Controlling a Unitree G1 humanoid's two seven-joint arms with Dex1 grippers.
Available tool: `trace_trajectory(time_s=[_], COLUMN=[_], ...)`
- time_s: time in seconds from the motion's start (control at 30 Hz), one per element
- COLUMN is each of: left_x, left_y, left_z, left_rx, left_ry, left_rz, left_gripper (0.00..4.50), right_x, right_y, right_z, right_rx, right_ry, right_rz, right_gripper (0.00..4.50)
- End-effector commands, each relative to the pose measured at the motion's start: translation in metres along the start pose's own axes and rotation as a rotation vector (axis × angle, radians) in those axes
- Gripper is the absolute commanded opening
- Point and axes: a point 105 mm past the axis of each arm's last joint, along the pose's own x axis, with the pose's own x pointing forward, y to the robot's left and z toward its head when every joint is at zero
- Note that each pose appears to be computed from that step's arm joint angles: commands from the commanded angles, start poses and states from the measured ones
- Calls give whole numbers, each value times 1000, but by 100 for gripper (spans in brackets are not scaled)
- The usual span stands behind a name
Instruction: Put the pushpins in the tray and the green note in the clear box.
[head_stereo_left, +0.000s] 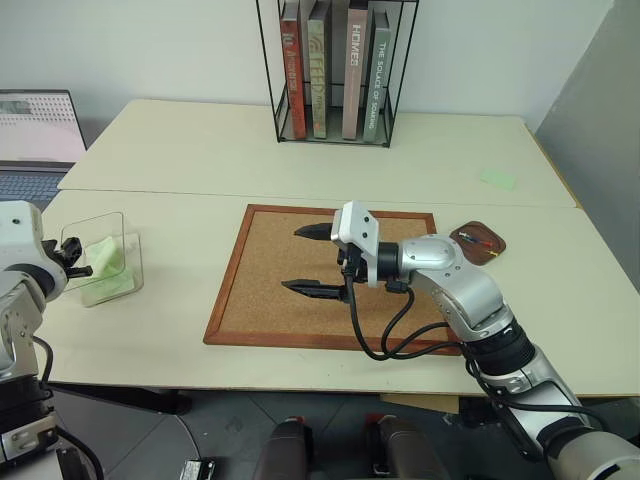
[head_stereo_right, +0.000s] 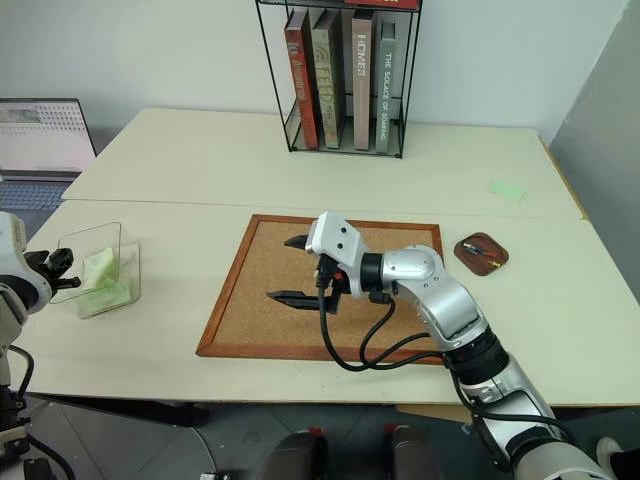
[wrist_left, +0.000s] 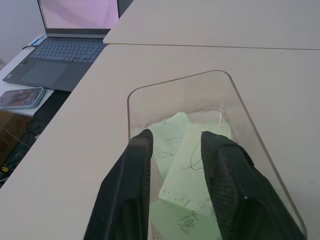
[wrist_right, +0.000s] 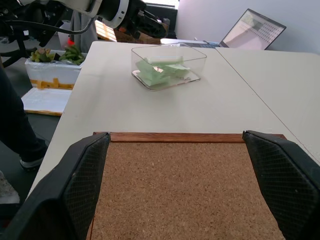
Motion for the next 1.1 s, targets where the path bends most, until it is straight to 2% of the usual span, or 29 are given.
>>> trace_trajectory(time_s=[0.03,0.13,0.23,0.37,0.5,0.63,0.73,0.87,1.1], left_x=[-6,-7,-12,-27,-38,-58,-73,-88,-94], left_y=[2,2,-12,-47,-77,-146,-182,-216,-237], left_z=[20,26,50,83,93,74,61,40,3], left_rx=[-4,10,-9,18,45,145,114,121,206], left_ry=[-69,-87,-201,-360,-411,-385,-375,-354,-295], left_rz=[10,19,-58,-245,-372,-591,-729,-849,-983], left_gripper=[250,309,358,358,358,358,358,358,358], right_x=[-1,-1,-3,-10,-23,-55,-77,-104,-136], right_y=[5,5,3,1,0,-10,-12,-13,-10], right_z=[11,9,9,7,6,-3,-13,-26,-58], right_rx=[-42,-44,-44,-13,24,70,107,147,149], right_ry=[-22,-14,-14,-27,-52,-58,-42,-22,68], right_rz=[24,26,16,-21,-90,-280,-380,-519,-704], right_gripper=[450,450,450,450,450,450,450,450,450])
